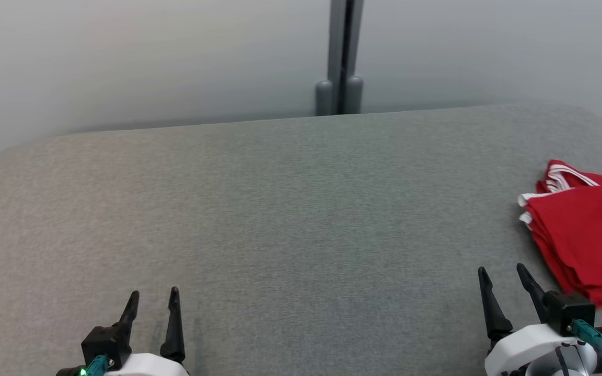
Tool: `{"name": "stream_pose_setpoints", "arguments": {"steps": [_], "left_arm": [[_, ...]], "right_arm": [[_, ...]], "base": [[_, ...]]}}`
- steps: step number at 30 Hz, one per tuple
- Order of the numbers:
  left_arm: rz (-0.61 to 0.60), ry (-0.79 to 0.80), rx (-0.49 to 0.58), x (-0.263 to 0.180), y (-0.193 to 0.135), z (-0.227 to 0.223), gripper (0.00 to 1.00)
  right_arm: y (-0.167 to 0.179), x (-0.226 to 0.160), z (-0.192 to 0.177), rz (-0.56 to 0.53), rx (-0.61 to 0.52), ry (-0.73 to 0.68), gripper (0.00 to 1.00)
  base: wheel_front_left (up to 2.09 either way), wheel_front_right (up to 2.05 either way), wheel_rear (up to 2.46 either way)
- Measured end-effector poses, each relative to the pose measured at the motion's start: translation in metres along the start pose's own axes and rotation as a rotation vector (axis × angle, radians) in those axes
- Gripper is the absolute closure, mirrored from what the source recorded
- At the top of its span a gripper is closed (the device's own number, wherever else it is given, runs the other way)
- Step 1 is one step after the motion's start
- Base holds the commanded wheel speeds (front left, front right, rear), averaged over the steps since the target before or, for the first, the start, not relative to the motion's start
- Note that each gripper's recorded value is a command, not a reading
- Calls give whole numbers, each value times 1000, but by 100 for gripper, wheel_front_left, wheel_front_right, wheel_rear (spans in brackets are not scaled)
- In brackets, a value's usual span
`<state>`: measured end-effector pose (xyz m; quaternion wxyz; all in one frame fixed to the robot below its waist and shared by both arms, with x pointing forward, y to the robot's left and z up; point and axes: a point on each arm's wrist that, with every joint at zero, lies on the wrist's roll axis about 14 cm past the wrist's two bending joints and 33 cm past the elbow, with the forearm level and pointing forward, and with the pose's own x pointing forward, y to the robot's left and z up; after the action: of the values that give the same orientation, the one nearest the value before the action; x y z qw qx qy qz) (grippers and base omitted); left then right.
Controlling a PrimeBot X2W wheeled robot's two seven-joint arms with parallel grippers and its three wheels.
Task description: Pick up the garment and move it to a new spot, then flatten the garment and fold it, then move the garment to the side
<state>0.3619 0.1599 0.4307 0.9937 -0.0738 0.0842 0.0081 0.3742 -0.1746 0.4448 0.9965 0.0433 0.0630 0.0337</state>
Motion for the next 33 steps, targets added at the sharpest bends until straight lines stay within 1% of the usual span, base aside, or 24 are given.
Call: {"name": "stream_pose_setpoints", "arguments": {"steps": [3, 7, 9, 10, 14, 16, 22, 33], "left_arm": [[-24, 2, -1, 3, -8, 0, 0], [-22, 3, 0, 3, -7, -1, 0], [-30, 7, -18, 3, -8, -2, 0], [-29, 15, -19, 2, -9, -4, 100], [-19, 68, -22, -5, -7, -22, 100], [-6, 94, -49, -7, -4, -27, 100], [22, 108, -162, -6, 2, -26, 100], [52, 107, -356, -3, 8, -19, 100]], "right_arm": [[-8, -5, -1, -23, -1, 1, 0], [-8, -5, 2, -22, -3, -6, 0], [-8, -5, 1, -23, -6, -4, 0], [-7, -6, -2, -22, -3, 4, 100], [-4, -16, -24, -26, 18, 67, 100], [-5, -18, -29, -38, 50, 89, 100], [-12, -17, -26, -80, 168, 83, 100], [-17, -13, -13, -116, 364, 42, 100]], "base": [[0, 0, 0], [0, 0, 0], [0, 0, 0], [0, 0, 0], [0, 0, 0], [0, 0, 0], [0, 0, 0], [0, 0, 0]]}}
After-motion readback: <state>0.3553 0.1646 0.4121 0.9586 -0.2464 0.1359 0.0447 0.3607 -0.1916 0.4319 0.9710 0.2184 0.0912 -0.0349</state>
